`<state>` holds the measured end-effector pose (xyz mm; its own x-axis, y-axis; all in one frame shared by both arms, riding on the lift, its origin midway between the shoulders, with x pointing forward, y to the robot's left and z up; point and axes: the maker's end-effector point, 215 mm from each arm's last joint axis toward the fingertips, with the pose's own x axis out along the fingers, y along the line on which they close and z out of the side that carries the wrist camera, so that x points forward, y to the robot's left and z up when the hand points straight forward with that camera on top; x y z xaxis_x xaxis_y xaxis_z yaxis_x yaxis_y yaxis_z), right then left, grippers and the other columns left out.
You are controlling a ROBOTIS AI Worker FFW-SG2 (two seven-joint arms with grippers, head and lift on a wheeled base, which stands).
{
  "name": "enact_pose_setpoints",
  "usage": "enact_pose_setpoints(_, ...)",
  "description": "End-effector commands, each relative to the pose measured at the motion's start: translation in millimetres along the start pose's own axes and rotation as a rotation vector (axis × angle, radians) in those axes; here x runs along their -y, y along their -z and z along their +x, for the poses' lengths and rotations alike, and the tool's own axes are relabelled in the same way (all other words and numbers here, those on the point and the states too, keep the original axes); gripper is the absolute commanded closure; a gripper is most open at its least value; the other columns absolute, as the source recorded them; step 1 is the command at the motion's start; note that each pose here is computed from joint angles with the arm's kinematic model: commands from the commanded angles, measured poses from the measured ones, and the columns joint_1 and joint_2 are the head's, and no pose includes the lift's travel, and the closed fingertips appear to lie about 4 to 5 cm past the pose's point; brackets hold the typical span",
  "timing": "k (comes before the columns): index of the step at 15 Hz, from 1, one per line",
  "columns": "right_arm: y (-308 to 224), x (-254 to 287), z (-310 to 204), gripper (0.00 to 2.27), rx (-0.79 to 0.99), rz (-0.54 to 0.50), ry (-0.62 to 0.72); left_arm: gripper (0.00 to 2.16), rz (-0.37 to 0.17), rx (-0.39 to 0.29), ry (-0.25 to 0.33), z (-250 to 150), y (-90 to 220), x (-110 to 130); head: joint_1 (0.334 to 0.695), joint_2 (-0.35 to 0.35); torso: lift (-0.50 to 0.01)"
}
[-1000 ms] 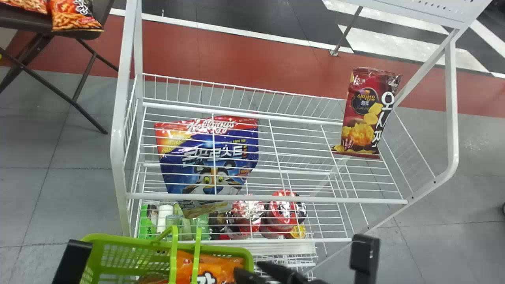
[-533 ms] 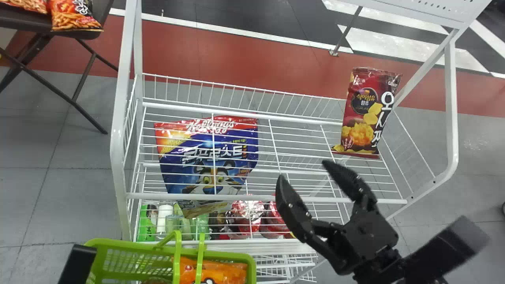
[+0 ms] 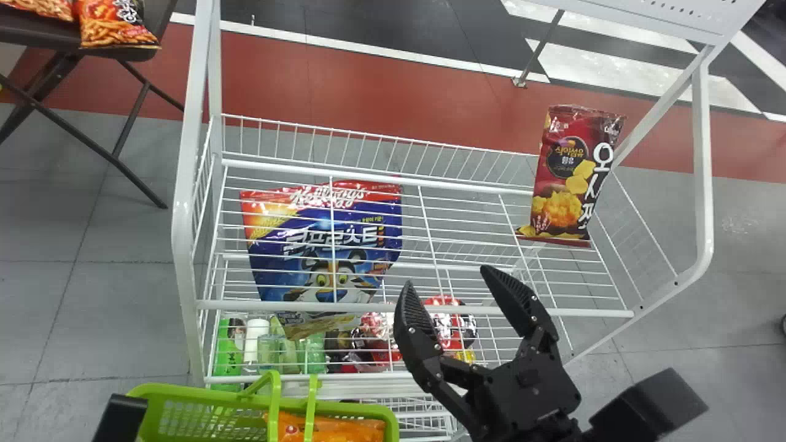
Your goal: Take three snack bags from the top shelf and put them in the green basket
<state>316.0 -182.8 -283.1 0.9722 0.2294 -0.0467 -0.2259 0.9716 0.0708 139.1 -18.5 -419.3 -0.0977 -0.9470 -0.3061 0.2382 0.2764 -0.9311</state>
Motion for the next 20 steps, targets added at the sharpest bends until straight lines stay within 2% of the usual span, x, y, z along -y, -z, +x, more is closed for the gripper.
enact_pose_setpoints(1, 0.5, 0.7, -1.7, 0.08, -0.008, 0.005, 0.002, 1.55, -0.006, -0.001, -0.001, -1.4, 2.7, 0.1, 0.695, -0.350, -0.028)
enact_pose_setpoints(20, -3.5, 2.0, -1.3, 0.08, 0.002, 0.000, 0.003, 1.55, -0.001, 0.003, -0.005, -6.2, 3.5, 0.8, 0.695, -0.350, -0.028)
